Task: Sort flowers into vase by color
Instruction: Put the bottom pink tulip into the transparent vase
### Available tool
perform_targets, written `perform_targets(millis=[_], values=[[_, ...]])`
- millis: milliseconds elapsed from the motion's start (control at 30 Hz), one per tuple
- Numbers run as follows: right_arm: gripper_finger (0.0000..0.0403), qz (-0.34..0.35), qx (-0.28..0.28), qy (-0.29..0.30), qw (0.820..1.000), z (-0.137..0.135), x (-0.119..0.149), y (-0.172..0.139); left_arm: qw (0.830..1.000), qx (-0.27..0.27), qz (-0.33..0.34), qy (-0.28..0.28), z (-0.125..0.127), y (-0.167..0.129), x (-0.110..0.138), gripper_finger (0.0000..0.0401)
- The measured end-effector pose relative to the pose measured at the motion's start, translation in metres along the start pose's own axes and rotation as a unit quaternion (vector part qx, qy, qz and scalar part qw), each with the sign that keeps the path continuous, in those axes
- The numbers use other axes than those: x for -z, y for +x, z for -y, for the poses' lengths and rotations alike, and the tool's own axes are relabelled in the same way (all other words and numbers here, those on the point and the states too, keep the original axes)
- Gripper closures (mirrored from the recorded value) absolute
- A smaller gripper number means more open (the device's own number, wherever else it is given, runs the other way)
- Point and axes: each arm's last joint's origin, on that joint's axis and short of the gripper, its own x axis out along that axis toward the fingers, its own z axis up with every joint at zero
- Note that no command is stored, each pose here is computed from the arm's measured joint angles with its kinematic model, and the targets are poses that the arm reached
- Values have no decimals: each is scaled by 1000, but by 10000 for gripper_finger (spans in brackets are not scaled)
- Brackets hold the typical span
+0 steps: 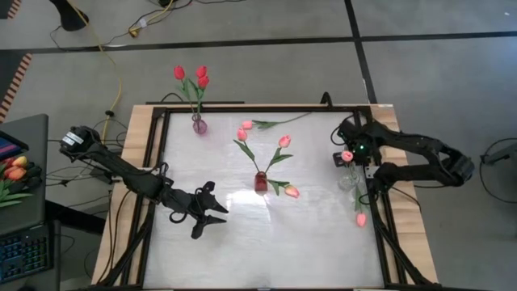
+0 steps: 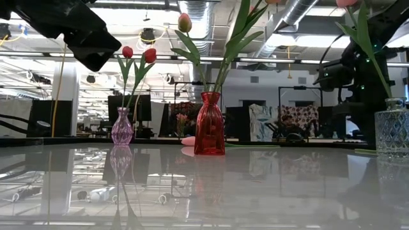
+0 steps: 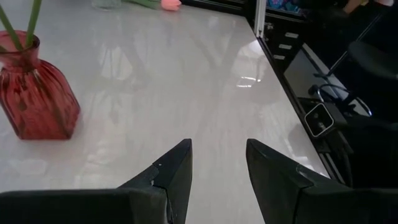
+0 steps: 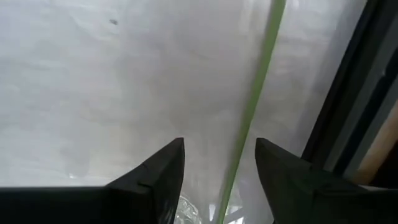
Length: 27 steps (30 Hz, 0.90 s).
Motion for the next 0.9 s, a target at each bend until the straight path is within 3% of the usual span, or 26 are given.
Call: perform_targets(millis=[533,900], values=[[243,-12,3,15,1000,0,13,18,1000,2,-1,1,0,0,0,262],[362,8,-4,14,1000,-3,9,17,1000,4,-2,1,0,0,0,262]])
